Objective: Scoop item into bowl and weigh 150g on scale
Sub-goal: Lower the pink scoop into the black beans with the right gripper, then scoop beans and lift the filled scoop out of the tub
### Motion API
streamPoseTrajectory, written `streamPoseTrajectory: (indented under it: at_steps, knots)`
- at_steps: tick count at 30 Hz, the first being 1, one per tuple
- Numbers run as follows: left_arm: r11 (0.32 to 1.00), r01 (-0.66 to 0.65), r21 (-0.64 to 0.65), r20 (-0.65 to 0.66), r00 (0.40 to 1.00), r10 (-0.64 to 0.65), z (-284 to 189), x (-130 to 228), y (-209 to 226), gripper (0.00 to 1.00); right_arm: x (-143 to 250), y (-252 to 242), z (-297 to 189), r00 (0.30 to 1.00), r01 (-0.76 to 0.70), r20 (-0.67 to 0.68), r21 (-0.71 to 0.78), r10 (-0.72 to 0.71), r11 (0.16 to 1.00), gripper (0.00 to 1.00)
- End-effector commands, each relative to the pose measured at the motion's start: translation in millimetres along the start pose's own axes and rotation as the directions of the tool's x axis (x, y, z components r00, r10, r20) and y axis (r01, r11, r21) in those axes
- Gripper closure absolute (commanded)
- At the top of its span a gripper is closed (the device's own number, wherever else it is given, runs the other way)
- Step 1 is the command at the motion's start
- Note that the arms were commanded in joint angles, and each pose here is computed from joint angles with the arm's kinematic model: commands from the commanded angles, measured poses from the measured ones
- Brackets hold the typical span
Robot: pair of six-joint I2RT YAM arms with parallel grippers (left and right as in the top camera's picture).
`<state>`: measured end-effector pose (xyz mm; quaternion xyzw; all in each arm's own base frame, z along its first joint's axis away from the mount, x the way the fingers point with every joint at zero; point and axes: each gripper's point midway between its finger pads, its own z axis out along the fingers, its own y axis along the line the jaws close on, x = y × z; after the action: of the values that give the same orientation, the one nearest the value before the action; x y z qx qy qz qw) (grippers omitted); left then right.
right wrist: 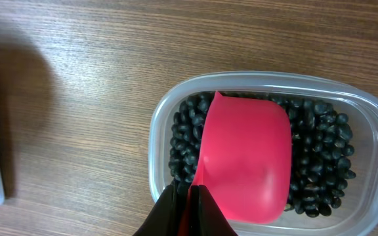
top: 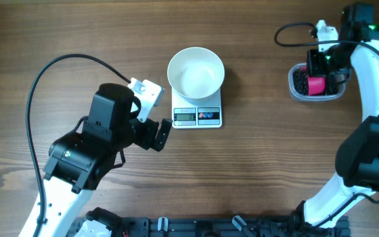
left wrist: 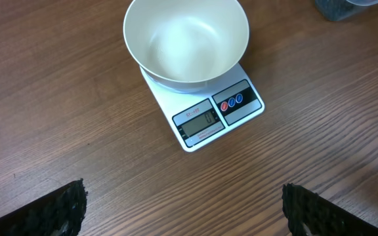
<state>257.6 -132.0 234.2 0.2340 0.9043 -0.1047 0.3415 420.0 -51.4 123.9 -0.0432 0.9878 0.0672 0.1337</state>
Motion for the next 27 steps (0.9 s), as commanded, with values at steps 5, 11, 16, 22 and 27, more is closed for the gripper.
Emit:
streamPoseTrajectory:
  at_steps: [5, 11, 16, 22, 27]
  knots:
    - [1.000, -0.007, 0.011, 0.021, 1.000, 0.006, -4.4, -5.9, -1.4, 0.00, 0.3, -4.4, -17.7, 0.996, -0.009, 0.083, -0.164, 0.023, 0.986, 0.96]
    - [1.000, -0.007, 0.011, 0.021, 1.000, 0.006, -4.4, -5.9, -1.4, 0.00, 8.8, -2.5, -5.7, 0.997, 0.014, 0.071, -0.212, 0.001, 0.977, 0.96]
    - [1.000, -0.007, 0.011, 0.021, 1.000, 0.007, -4.4, -5.9, -1.4, 0.00, 10.2, -1.4, -3.1, 0.997, 0.005, 0.080, -0.242, 0.015, 0.970, 0.96]
    - [1.000, -0.007, 0.011, 0.021, 1.000, 0.006, -4.4, -5.9, -1.4, 0.00, 9.7, -3.3, -5.9, 0.995, -0.006, 0.093, -0.265, 0.032, 0.964, 0.96]
    - [1.000, -0.007, 0.011, 0.021, 1.000, 0.007, -4.4, -5.9, -1.4, 0.00, 8.5, -11.5, -15.4, 0.986, -0.044, 0.134, -0.337, 0.094, 0.941, 0.96]
